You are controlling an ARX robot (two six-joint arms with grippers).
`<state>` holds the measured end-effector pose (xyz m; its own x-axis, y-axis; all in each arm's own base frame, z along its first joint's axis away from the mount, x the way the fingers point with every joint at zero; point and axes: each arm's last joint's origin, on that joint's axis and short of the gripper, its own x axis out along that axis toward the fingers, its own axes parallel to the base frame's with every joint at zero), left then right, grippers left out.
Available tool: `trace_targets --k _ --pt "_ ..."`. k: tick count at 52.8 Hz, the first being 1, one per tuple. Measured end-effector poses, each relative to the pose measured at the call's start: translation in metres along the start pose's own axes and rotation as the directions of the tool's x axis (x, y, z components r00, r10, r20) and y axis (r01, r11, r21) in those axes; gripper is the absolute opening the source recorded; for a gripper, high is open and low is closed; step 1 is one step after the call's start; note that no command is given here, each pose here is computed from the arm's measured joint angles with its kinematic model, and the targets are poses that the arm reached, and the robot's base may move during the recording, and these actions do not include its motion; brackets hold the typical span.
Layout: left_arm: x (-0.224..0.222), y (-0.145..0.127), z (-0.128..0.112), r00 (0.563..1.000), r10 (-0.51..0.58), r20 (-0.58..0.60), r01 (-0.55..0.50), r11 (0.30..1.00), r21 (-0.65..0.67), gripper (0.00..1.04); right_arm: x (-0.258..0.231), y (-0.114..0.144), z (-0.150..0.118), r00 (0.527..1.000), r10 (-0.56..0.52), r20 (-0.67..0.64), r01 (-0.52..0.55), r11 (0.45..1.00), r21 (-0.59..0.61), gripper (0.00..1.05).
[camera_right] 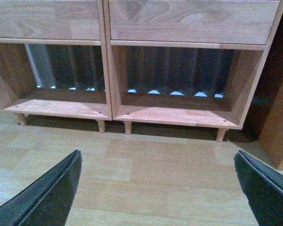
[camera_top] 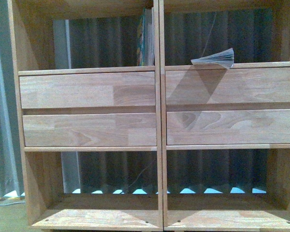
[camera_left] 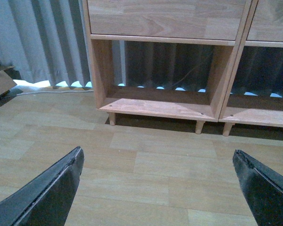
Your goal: Organize books on shelf
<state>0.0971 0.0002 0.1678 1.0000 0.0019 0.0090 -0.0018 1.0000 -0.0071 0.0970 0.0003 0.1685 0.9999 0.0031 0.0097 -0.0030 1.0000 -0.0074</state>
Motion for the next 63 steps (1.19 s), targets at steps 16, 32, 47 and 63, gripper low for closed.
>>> trace_targets --k 16,32,47,63 --pt "0.0000 0.0000 0.0000 1.000 0.000 0.000 0.000 1.000 0.000 0.97 0.0000 0.0000 0.0000 1.000 0.000 0.000 0.000 1.000 0.000 0.98" --pt "0.0000 0.0000 0.0000 1.000 -0.001 0.000 0.001 1.000 0.000 0.97 0.0000 0.0000 0.0000 1.000 0.000 0.000 0.000 1.000 0.000 0.98" --pt "0.0000 0.0000 0.0000 1.000 0.000 0.000 0.000 1.000 0.000 0.97 0.0000 0.0000 0.0000 1.000 -0.001 0.000 0.001 1.000 0.000 0.98" --pt "0.0000 0.0000 0.0000 1.000 0.000 0.000 0.000 1.000 0.000 0.97 0.0000 0.0000 0.0000 1.000 -0.001 0.000 0.001 1.000 0.000 0.98"
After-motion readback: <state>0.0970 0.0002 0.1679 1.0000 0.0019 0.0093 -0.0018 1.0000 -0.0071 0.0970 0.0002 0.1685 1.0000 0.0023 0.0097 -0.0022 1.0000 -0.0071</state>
